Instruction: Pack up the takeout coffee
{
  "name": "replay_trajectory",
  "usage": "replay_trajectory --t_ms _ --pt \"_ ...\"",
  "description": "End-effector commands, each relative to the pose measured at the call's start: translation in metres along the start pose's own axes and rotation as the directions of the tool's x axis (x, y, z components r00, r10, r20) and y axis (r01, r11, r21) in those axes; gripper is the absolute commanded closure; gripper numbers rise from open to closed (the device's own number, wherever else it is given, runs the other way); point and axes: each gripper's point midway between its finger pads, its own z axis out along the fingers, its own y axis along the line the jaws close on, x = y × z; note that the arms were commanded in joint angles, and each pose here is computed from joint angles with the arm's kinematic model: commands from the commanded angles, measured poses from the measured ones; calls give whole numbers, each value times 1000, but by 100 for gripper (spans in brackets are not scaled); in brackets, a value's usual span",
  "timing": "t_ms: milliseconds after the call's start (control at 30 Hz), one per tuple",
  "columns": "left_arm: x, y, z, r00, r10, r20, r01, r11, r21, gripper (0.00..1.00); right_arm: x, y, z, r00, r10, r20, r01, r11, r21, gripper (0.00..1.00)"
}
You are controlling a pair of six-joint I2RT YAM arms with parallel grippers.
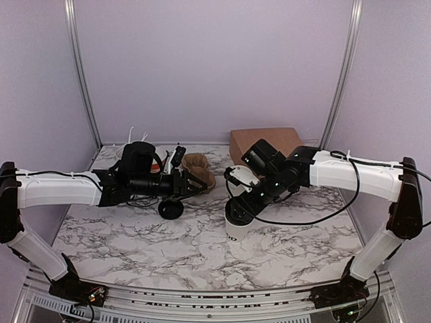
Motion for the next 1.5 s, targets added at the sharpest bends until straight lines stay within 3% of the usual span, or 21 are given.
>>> replay_trajectory --t_ms 0,967,1467 --pt "-1 -3 3 1000 13 -7 -13 1000 7 50 -6 -1 -3 1000 3 5 -3 1000 -2 13" --pt "2 1 12 1000 7 -27 -7 1000 4 50 -5 2 1 1000 4 -20 -4 1000 -16 12" --pt "20 7 36 998 -2 -64 -1 999 -37 51 -13 -1 -21 996 36 79 -37 999 0 6"
